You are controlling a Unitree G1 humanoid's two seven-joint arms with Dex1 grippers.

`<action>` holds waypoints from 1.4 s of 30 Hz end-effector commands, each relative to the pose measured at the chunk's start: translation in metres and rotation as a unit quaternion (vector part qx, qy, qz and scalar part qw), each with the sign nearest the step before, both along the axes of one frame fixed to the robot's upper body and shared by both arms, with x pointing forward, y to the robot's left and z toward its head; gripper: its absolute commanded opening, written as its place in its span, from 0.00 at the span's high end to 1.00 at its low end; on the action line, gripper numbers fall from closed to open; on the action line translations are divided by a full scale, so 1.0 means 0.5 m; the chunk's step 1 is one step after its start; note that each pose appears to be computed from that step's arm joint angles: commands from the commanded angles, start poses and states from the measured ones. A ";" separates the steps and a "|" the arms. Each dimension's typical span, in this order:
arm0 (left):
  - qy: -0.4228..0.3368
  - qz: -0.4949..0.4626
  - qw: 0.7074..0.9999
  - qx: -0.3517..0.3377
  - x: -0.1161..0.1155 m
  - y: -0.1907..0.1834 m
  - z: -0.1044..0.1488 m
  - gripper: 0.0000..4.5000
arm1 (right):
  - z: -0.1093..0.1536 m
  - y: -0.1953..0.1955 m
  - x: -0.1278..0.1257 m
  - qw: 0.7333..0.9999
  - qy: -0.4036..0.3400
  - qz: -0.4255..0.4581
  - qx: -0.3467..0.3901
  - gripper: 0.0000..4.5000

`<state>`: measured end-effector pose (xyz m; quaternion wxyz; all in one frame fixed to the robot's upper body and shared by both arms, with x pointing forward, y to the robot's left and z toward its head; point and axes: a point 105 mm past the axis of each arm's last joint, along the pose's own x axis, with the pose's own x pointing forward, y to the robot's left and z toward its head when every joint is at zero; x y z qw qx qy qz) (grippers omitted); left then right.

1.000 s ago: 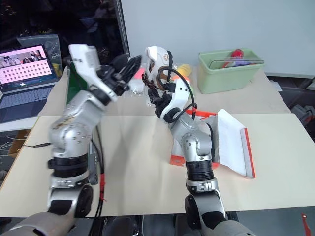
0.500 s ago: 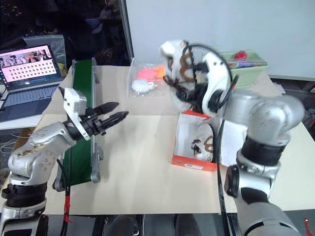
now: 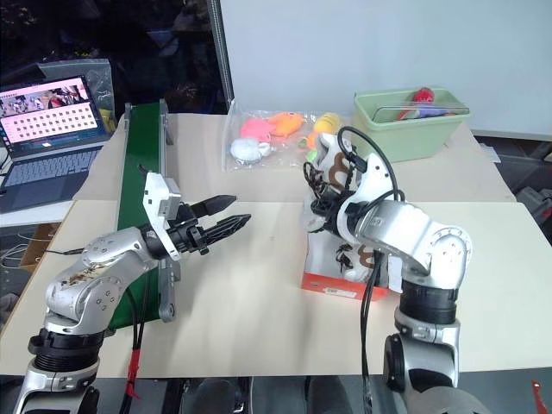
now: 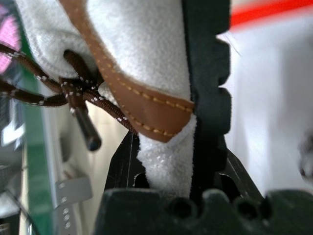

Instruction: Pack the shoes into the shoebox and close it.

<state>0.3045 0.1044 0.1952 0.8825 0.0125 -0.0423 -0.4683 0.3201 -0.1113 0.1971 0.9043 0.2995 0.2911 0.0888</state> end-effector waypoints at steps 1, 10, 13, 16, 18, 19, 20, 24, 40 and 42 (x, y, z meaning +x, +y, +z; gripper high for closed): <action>-0.029 -0.013 0.999 -0.007 -0.006 -0.014 0.025 0.37 | 0.022 -0.004 -0.016 1.000 -0.022 -0.013 0.002 0.80; -0.028 -0.016 0.999 -0.014 -0.011 -0.025 0.025 0.37 | -0.061 -0.025 -0.051 0.998 0.011 0.016 -0.051 0.80; -0.027 -0.013 0.999 -0.020 -0.020 -0.027 0.026 0.37 | -0.090 -0.066 -0.046 0.994 0.027 0.062 -0.087 0.80; -0.026 -0.011 0.999 -0.022 -0.028 -0.028 0.026 0.37 | -0.107 -0.097 -0.048 0.984 0.050 0.126 -0.112 0.80; -0.024 -0.007 0.999 -0.024 -0.030 -0.027 0.027 0.37 | -0.119 -0.107 -0.052 0.975 0.077 0.170 -0.118 0.80; -0.024 -0.005 0.999 -0.025 -0.030 -0.027 0.029 0.37 | -0.126 -0.113 -0.052 0.971 0.095 0.183 -0.119 0.80; -0.023 -0.004 0.999 -0.025 -0.031 -0.027 0.030 0.37 | -0.130 -0.117 -0.052 0.968 0.107 0.193 -0.119 0.80; -0.020 0.002 1.000 -0.023 -0.030 -0.023 0.030 0.37 | -0.135 -0.107 -0.026 0.963 0.143 0.206 -0.102 0.80; -0.020 0.014 1.000 -0.018 -0.023 -0.020 0.035 0.36 | -0.184 -0.061 0.011 0.968 0.195 0.145 -0.055 0.58; -0.020 0.014 1.000 -0.017 -0.023 -0.019 0.036 0.36 | -0.174 -0.057 0.016 0.972 0.185 0.138 -0.047 0.43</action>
